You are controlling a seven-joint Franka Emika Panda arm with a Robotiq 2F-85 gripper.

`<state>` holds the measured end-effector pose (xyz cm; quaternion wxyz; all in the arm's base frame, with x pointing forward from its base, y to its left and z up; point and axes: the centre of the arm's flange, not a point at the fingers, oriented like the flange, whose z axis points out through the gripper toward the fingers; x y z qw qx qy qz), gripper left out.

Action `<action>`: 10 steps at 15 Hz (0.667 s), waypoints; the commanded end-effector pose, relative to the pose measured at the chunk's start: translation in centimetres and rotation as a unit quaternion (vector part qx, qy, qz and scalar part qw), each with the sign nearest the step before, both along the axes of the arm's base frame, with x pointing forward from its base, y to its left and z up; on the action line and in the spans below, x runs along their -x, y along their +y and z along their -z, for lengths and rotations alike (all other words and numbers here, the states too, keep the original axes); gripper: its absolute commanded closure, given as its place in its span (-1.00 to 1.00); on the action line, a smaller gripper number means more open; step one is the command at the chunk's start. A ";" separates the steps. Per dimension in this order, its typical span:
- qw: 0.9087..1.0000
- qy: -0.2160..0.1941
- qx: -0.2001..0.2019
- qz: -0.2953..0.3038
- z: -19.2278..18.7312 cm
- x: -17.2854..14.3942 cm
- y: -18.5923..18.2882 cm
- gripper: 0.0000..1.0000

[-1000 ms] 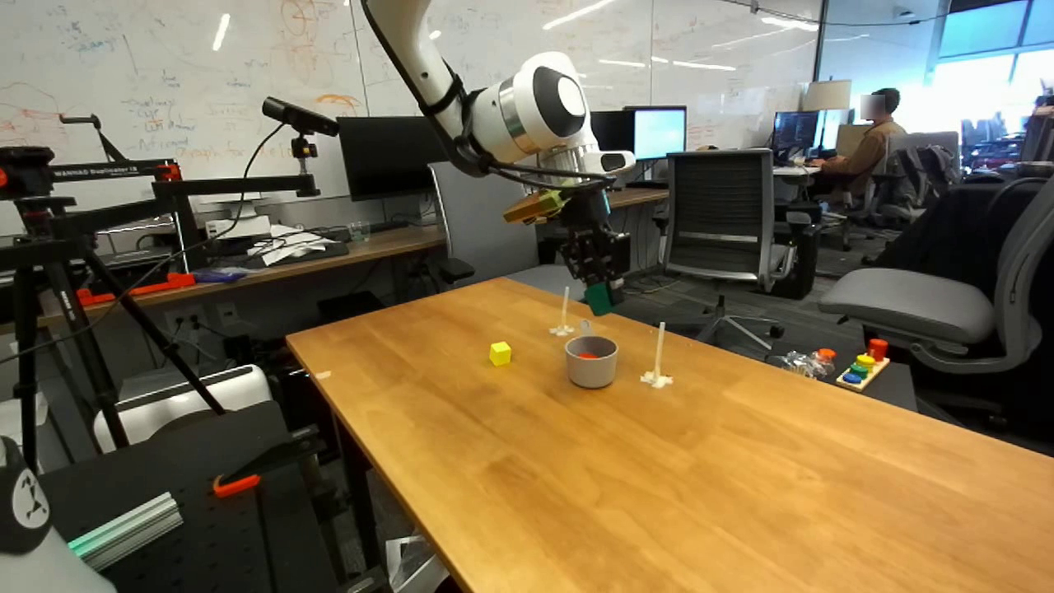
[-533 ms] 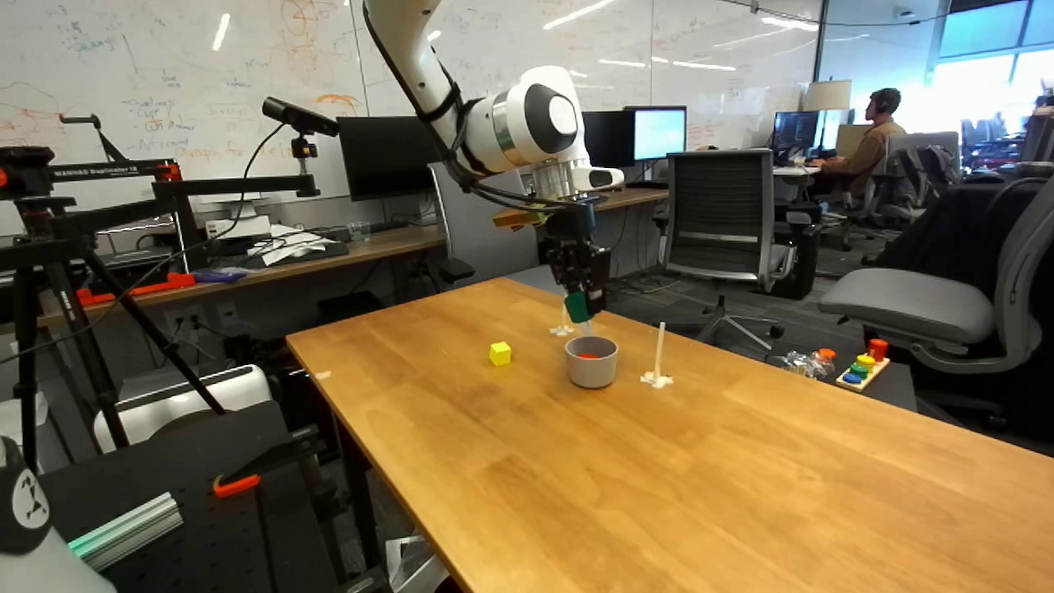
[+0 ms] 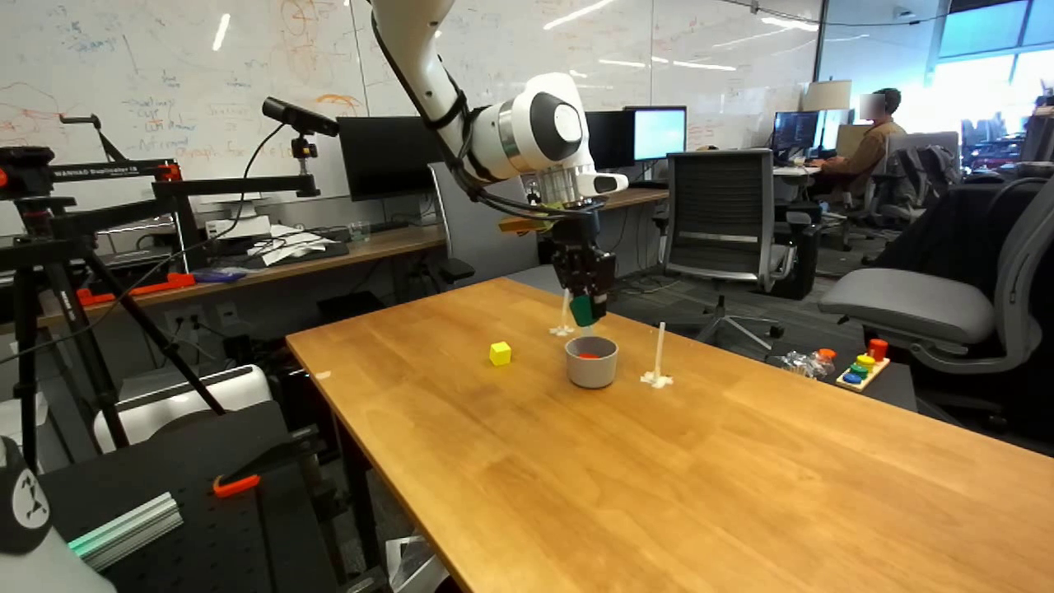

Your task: Put the cubes in the measuring cups

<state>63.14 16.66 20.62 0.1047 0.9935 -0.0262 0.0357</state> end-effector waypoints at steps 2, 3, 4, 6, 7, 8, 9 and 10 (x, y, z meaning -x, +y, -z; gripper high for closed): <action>1.000 -0.006 0.002 0.011 0.4 -1.4 -0.1 -0.66; 1.000 -0.006 0.003 0.011 0.5 -1.4 -0.3 -0.80; 1.000 -0.005 0.004 0.013 0.6 -1.4 -0.4 -0.94; 1.000 -0.002 0.005 0.015 0.6 -1.3 -0.9 -1.00; 1.000 -0.001 0.005 0.017 0.6 -1.1 -1.2 -1.00; 1.000 0.002 0.007 0.020 0.6 -0.7 -1.5 -1.00; 1.000 0.006 0.011 0.018 0.8 -0.3 -1.6 -1.00; 1.000 0.012 0.010 0.017 1.0 0.5 -1.4 -1.00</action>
